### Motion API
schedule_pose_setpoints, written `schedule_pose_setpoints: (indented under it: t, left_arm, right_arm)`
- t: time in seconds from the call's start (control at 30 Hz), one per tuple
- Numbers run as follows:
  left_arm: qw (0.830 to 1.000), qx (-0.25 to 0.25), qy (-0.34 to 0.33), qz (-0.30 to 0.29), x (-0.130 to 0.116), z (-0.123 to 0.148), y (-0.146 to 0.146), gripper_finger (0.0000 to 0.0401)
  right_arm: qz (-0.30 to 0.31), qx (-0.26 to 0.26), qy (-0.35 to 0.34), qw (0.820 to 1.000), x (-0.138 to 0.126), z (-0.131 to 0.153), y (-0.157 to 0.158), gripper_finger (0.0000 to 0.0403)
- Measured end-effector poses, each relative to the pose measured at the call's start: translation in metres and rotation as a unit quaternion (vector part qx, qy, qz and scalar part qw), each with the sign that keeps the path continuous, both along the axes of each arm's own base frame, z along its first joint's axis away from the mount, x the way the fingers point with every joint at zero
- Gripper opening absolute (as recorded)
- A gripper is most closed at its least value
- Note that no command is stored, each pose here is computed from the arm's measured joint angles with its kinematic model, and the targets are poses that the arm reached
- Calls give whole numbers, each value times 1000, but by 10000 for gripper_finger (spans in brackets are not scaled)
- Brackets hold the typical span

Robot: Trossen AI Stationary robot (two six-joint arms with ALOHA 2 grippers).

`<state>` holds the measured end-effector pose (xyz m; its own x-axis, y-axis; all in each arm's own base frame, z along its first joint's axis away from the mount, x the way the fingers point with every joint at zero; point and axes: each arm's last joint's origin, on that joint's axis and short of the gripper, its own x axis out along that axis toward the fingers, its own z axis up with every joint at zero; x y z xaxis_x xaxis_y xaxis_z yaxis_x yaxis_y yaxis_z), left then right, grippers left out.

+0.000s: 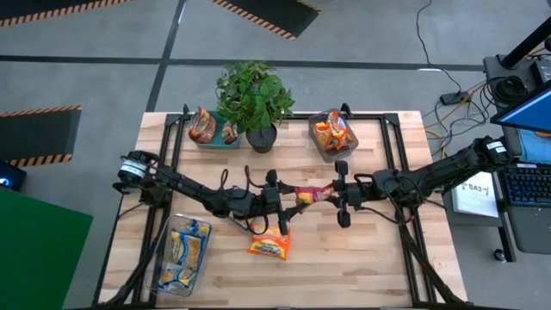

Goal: Sort Maruchan noodles
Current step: Put the red noodle pack into the green bin

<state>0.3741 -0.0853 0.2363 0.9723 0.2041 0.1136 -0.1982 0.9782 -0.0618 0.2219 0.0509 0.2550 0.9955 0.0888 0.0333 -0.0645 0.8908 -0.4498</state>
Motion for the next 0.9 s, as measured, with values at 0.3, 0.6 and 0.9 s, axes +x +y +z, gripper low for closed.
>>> schedule_pose_setpoints:
  t: [0.3, 0.6, 0.9]
  left_arm:
    - [1000, 7, 5, 1, 0, -1, 0, 172]
    - [1000, 13, 10, 2, 0, -2, 0, 114]
    - [1000, 17, 11, 2, 0, -2, 0, 78]
  right_arm:
    - [1, 0, 0, 1000, 0, 0, 0, 22]
    - [1, -1, 5, 1000, 0, -1, 0, 24]
    - [0, 13, 3, 1000, 0, 1, 0, 79]
